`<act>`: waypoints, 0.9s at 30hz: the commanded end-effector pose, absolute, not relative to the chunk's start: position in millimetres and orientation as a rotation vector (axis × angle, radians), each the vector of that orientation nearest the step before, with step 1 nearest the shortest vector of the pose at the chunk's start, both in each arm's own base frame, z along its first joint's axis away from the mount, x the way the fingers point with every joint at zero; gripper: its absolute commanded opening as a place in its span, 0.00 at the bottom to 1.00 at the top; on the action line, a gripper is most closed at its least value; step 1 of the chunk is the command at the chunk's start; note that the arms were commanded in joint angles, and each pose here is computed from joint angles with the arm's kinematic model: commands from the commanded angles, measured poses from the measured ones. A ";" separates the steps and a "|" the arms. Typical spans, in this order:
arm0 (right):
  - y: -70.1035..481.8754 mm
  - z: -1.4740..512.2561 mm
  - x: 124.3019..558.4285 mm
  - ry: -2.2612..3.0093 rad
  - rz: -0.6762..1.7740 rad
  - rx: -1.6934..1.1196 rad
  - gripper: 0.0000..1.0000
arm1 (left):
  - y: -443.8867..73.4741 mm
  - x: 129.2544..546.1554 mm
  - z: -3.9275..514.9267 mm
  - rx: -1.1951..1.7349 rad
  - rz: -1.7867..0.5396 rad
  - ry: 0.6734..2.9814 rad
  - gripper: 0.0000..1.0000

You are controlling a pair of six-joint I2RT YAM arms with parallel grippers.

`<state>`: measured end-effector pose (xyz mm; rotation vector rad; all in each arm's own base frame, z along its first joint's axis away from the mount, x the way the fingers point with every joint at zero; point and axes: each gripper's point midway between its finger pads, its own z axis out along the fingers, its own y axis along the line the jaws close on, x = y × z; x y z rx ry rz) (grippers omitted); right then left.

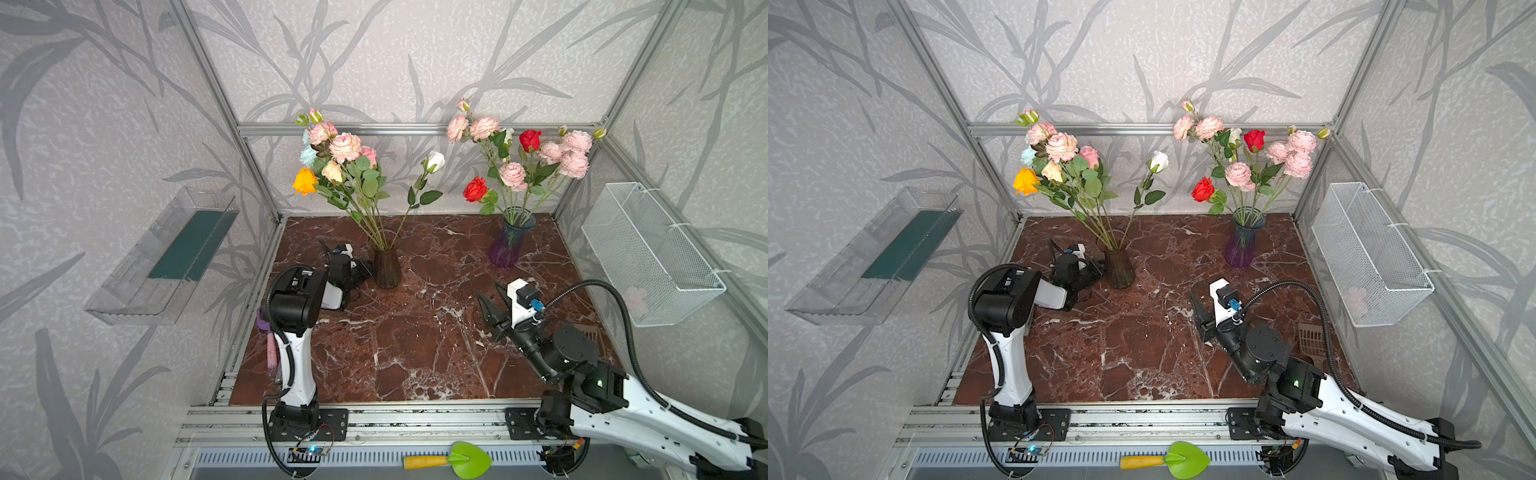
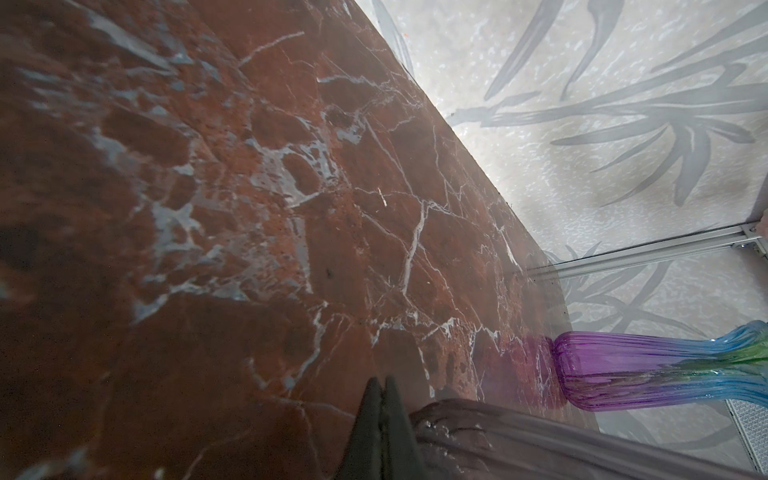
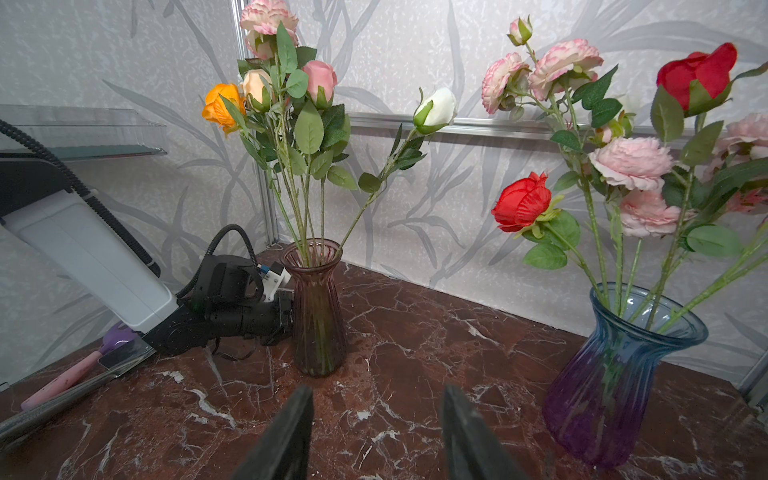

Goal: Arrange the flowers into the vase

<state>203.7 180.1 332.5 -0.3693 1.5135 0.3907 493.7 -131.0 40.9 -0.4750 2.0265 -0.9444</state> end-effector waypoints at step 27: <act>170.7 345.7 204.5 1.491 0.378 -0.326 0.51 | -176.0 515.6 48.0 -0.321 -1.008 2.031 0.00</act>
